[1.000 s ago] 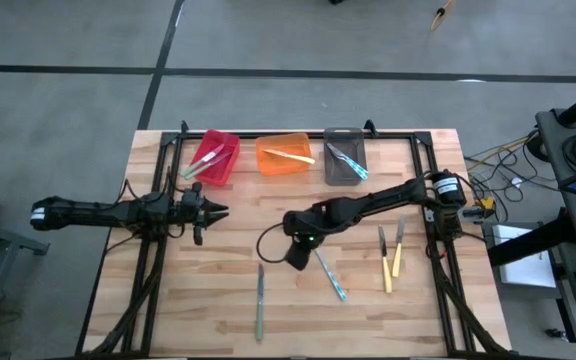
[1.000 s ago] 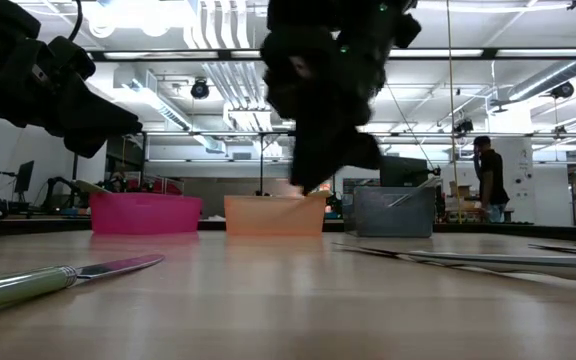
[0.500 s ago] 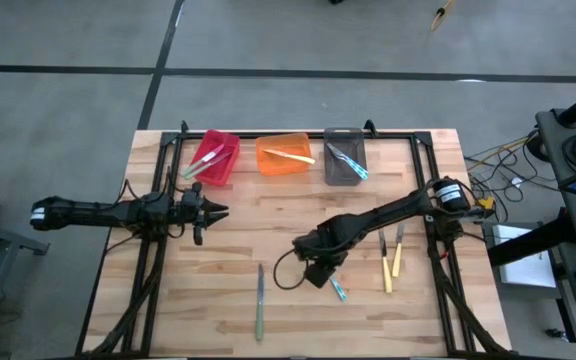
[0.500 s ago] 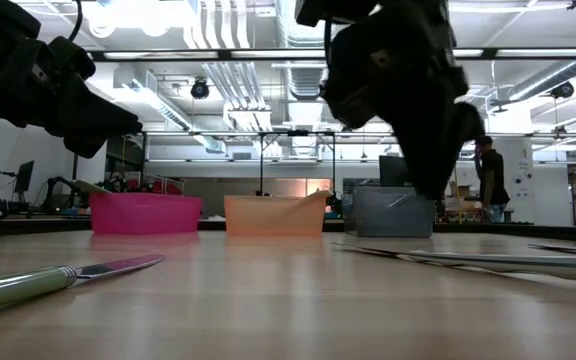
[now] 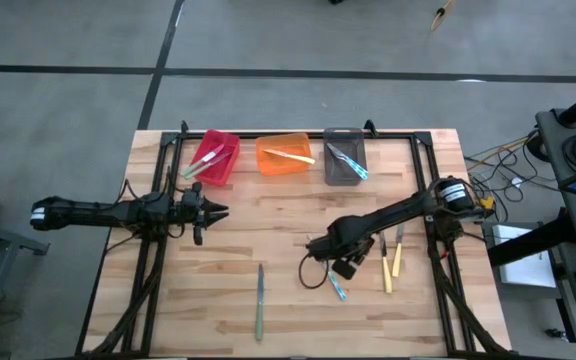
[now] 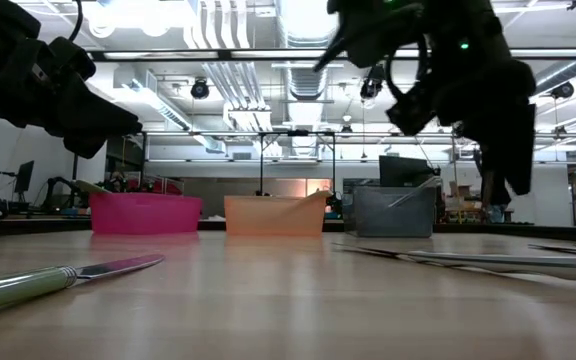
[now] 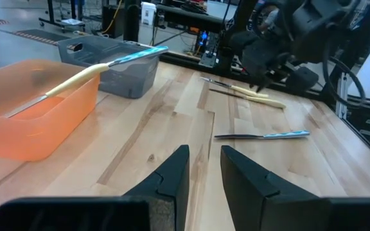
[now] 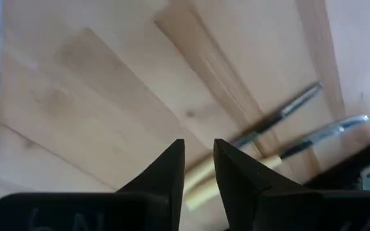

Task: Sort silverware by color (type)

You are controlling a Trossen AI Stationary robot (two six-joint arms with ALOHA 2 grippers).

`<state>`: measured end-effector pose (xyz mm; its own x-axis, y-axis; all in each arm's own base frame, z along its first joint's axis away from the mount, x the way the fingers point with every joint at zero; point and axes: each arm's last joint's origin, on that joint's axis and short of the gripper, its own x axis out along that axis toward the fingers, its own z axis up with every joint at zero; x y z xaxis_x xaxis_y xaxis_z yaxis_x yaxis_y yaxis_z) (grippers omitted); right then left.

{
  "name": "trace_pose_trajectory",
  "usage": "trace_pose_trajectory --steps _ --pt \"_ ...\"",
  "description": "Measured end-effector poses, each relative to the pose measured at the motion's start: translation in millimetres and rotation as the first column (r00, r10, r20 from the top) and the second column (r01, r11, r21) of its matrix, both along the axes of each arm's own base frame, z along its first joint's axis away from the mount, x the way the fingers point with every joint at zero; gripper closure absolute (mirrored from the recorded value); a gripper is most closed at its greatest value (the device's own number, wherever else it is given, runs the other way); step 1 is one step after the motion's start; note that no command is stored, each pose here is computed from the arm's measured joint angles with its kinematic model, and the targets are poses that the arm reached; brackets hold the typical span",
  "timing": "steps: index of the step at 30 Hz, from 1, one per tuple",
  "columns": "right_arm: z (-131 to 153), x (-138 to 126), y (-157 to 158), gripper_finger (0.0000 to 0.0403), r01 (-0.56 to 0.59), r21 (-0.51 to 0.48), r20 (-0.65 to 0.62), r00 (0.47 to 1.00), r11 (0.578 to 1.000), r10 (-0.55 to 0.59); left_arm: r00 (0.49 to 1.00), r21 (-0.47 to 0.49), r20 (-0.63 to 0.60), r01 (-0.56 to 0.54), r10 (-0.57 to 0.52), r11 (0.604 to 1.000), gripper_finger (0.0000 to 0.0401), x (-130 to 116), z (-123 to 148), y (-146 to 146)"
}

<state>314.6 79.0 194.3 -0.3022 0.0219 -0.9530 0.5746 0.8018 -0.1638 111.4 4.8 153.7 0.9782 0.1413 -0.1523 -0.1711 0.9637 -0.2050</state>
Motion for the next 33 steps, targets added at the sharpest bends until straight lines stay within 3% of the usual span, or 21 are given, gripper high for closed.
trace_pose_trajectory --steps 4,9,15,20,26,33 --pt "3 -18 -5 0.0335 0.029 -0.009 0.004 1.0 1.0 -0.029 1.0 0.0 0.0 0.0 0.0 1.0 0.033 0 0 0" --pt "8 -49 -13 0.0335 0.158 -0.037 0.048 0.987 0.987 -0.156 1.0 0.0 0.0 0.0 0.0 1.0 0.033 0 0 0" --pt "10 -85 -20 0.033 0.345 0.048 0.173 0.921 0.937 -0.348 1.0 0.0 -0.001 0.0 0.0 1.0 0.033 0 0 0" --pt "9 -107 -25 0.0297 0.437 0.1 0.244 0.86 0.894 -0.448 1.0 0.0 -0.001 0.0 0.0 1.0 0.033 0 0 0" --pt "-2 -124 -26 0.0249 0.493 0.13 0.236 0.827 0.86 -0.51 1.0 0.0 -0.003 0.0 0.0 1.0 0.033 0 0 0" --pt "-20 -119 -16 0.0223 0.501 0.151 0.247 0.816 0.852 -0.524 1.0 0.0 -0.005 0.001 -0.001 1.0 0.033 0 0 0"
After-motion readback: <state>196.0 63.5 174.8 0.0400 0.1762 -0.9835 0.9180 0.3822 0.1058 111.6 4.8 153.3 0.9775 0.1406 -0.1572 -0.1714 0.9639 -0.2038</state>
